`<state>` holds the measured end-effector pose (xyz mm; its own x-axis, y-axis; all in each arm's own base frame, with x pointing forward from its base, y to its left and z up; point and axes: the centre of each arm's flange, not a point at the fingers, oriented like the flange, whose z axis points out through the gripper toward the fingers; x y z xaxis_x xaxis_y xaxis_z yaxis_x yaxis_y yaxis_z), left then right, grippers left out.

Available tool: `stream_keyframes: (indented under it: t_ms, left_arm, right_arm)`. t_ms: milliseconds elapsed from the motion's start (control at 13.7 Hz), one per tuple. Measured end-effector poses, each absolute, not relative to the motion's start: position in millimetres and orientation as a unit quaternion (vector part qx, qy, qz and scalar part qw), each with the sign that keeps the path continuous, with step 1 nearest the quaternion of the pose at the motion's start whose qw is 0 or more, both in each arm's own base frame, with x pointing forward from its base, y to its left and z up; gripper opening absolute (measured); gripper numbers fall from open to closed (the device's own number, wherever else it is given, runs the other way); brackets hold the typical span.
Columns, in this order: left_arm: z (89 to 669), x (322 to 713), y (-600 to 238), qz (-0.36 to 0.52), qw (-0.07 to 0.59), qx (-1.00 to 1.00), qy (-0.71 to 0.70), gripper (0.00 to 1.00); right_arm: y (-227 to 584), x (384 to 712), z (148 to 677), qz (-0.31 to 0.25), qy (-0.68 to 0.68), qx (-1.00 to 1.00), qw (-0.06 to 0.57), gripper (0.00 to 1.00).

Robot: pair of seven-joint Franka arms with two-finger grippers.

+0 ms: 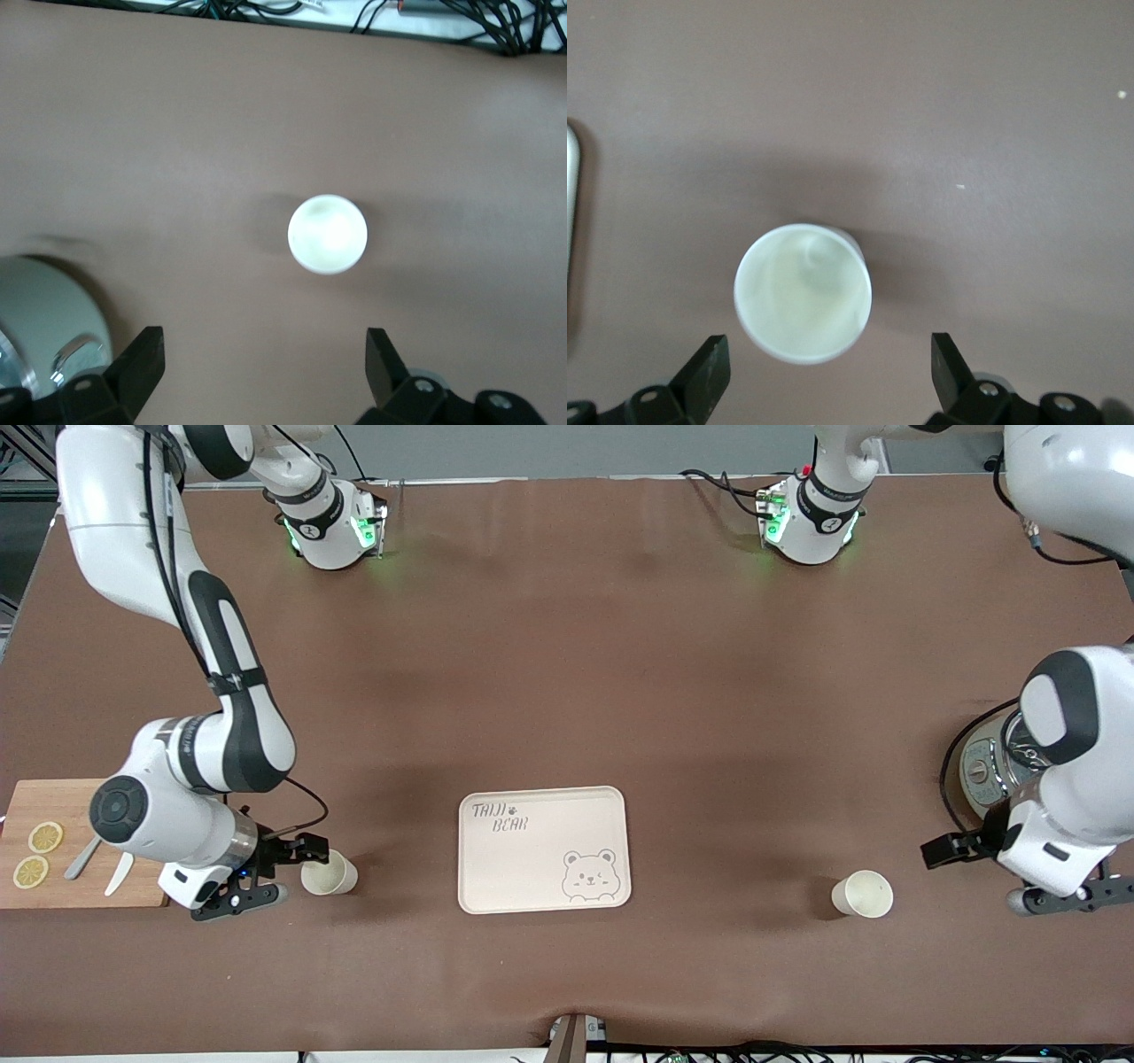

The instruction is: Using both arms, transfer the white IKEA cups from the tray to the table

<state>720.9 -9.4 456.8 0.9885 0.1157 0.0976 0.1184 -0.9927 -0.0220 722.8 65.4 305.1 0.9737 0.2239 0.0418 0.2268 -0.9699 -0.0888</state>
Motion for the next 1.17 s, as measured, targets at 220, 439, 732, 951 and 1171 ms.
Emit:
stream_keyframes:
  t_ms: [220, 439, 732, 951, 1171]
  left_arm:
    - [500, 700, -12, -0.035, 0.010, -0.998, -0.056, 1.00]
    - [549, 674, -15, -0.027, 0.005, -0.998, -0.053, 1.00]
    - [597, 644, -16, -0.027, 0.001, -0.998, -0.051, 1.00]
    - [613, 631, -16, -0.018, 0.000, -0.999, -0.050, 1.00]
    - [623, 618, -16, -0.003, 0.000, -0.999, -0.050, 1.00]
  right_arm:
    - [60, 706, 367, 0.016, -0.100, -0.994, 0.043, 1.00]
    - [57, 678, 441, 0.042, -0.086, -0.995, 0.035, 1.00]
    - [41, 636, 523, 0.060, -0.076, -0.995, 0.022, 1.00]
    - [11, 616, 558, 0.049, -0.055, -0.997, 0.014, 1.00]
    - [-22, 601, 582, 0.033, -0.031, -0.999, 0.006, 1.00]
